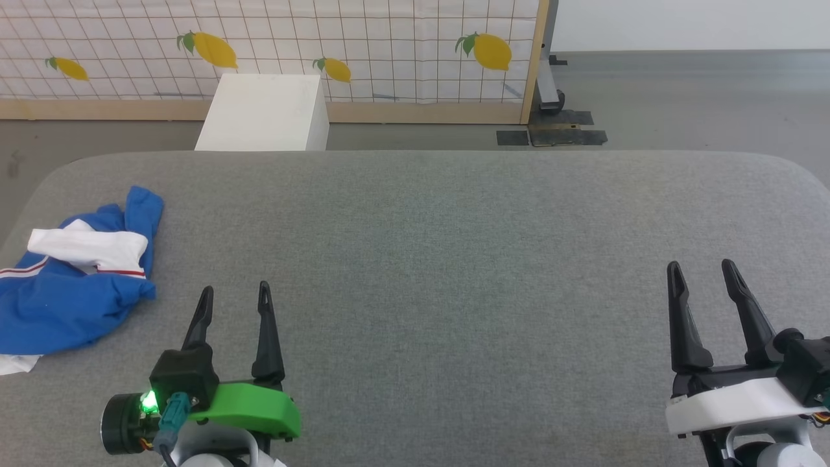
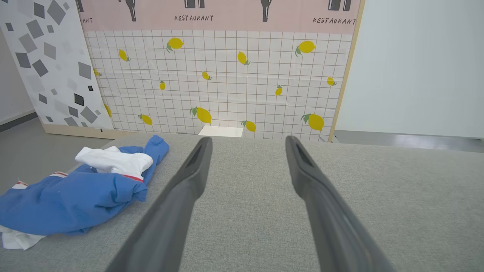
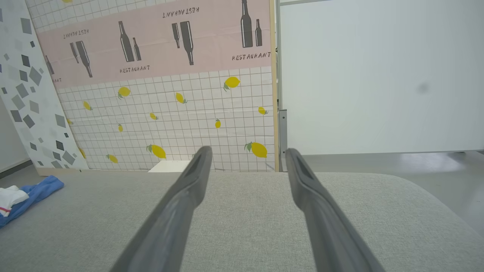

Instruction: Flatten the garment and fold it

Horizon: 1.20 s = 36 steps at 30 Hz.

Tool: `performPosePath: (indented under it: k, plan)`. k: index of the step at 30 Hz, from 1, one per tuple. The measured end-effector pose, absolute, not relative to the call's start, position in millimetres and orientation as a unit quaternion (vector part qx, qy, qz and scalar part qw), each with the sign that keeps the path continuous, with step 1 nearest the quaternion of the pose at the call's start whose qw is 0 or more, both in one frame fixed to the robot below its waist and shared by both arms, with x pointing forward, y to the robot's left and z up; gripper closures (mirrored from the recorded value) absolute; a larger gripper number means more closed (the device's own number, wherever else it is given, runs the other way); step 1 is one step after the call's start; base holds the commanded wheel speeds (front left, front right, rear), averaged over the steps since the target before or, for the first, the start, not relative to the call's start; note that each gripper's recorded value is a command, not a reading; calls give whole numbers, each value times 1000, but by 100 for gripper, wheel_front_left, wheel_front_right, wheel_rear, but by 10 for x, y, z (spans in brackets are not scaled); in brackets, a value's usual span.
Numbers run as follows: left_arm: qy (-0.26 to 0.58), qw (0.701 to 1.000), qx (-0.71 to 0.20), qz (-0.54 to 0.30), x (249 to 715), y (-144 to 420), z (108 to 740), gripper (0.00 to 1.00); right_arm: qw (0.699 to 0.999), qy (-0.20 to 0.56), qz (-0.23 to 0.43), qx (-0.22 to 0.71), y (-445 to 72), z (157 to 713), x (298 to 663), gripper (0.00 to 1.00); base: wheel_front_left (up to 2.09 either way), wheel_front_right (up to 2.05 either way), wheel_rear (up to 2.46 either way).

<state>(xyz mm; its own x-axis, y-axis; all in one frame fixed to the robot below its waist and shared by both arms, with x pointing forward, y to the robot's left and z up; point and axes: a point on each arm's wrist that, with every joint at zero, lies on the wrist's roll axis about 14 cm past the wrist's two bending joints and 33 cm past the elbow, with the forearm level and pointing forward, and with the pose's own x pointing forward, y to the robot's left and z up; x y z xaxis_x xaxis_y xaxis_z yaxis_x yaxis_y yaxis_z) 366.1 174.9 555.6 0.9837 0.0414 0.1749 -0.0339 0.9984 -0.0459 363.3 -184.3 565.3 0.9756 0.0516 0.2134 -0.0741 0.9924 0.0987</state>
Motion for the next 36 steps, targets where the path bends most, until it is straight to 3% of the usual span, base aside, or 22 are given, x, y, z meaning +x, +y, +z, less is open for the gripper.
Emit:
performPosePath:
  k: [36]
  plan:
    - [-104,994,-32,28,3625,1753,5531,0,991,-122,33,50,-1827,5626,3593,0,0,0,0]
